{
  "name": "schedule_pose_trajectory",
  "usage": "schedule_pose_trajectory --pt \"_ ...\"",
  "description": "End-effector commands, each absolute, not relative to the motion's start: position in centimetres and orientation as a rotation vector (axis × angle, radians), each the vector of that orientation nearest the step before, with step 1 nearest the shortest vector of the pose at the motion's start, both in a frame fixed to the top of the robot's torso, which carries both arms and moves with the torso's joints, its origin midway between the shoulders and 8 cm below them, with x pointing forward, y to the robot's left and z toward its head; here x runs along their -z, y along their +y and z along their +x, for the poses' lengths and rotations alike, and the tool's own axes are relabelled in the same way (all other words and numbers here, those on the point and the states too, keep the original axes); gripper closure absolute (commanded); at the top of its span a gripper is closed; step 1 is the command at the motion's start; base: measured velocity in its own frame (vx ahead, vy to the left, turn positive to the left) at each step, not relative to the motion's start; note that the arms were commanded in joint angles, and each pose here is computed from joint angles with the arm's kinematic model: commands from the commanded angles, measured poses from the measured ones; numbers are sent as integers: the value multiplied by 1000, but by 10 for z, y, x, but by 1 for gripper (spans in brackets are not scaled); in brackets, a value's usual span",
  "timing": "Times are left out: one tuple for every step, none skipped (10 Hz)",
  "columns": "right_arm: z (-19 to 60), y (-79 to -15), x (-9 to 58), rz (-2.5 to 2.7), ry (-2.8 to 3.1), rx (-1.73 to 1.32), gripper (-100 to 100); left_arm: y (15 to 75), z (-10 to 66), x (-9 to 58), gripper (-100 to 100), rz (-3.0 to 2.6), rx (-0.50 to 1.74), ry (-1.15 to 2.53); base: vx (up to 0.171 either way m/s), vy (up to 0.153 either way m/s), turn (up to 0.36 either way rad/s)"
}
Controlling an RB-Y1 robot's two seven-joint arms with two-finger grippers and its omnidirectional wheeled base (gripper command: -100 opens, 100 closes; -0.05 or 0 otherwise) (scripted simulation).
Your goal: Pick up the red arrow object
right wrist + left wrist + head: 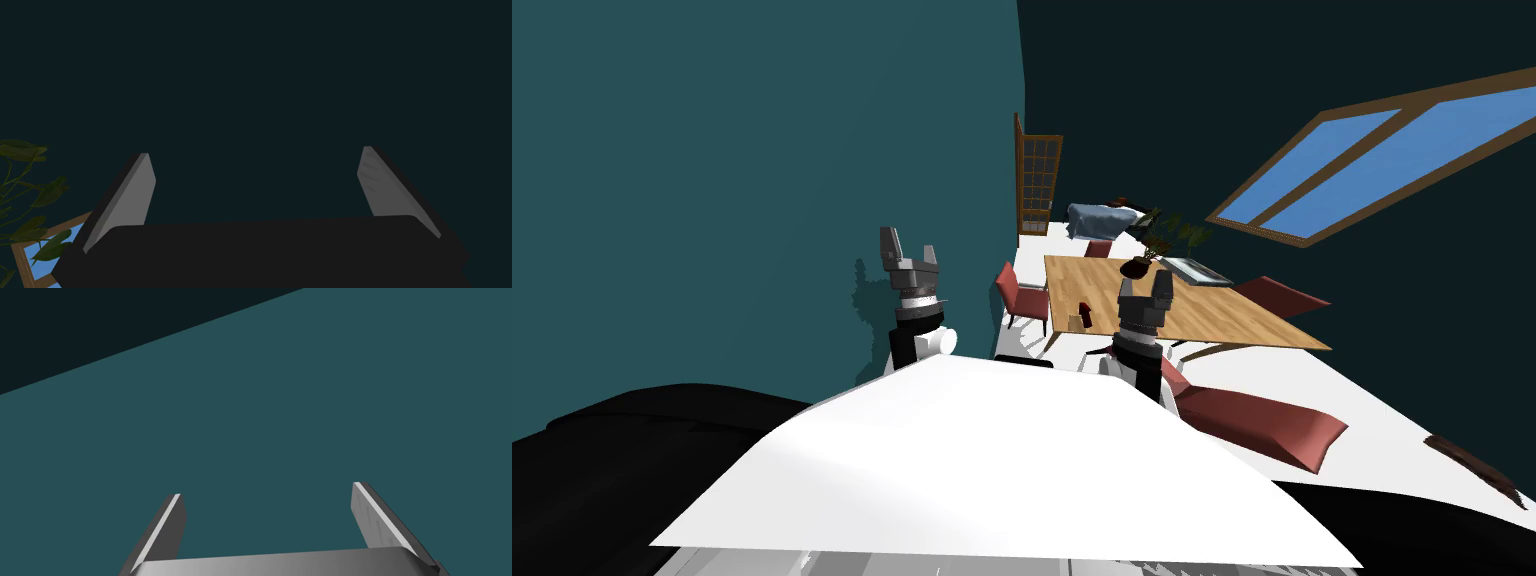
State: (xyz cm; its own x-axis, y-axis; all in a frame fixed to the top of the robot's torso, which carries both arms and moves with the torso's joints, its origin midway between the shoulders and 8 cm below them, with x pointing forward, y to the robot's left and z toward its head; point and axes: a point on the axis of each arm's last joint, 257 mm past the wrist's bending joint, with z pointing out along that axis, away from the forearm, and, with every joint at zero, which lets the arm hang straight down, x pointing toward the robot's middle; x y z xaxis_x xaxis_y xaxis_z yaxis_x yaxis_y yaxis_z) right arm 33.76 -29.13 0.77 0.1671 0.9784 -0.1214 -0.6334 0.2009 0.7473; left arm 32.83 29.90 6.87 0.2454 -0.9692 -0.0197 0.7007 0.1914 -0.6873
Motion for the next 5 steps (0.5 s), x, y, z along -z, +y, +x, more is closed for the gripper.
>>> schedule_pose_trajectory --pt "350 -291 3 647 716 -1280 -100 299 328 -69 0 -629 1248 515 6 -3 -41" --pt "358 -292 10 668 731 -1294 -100 299 328 -69 0 -629 1248 515 10 -6 -41" --pt "367 -293 18 697 747 -1310 -100 299 328 -69 0 -629 1248 515 13 -8 -35" --pt "378 -294 28 732 761 -1327 -100 299 328 -69 0 -629 1248 515 16 -8 -44" --pt "378 -294 28 732 761 -1327 -100 299 328 -69 0 -629 1248 515 12 -6 -17"
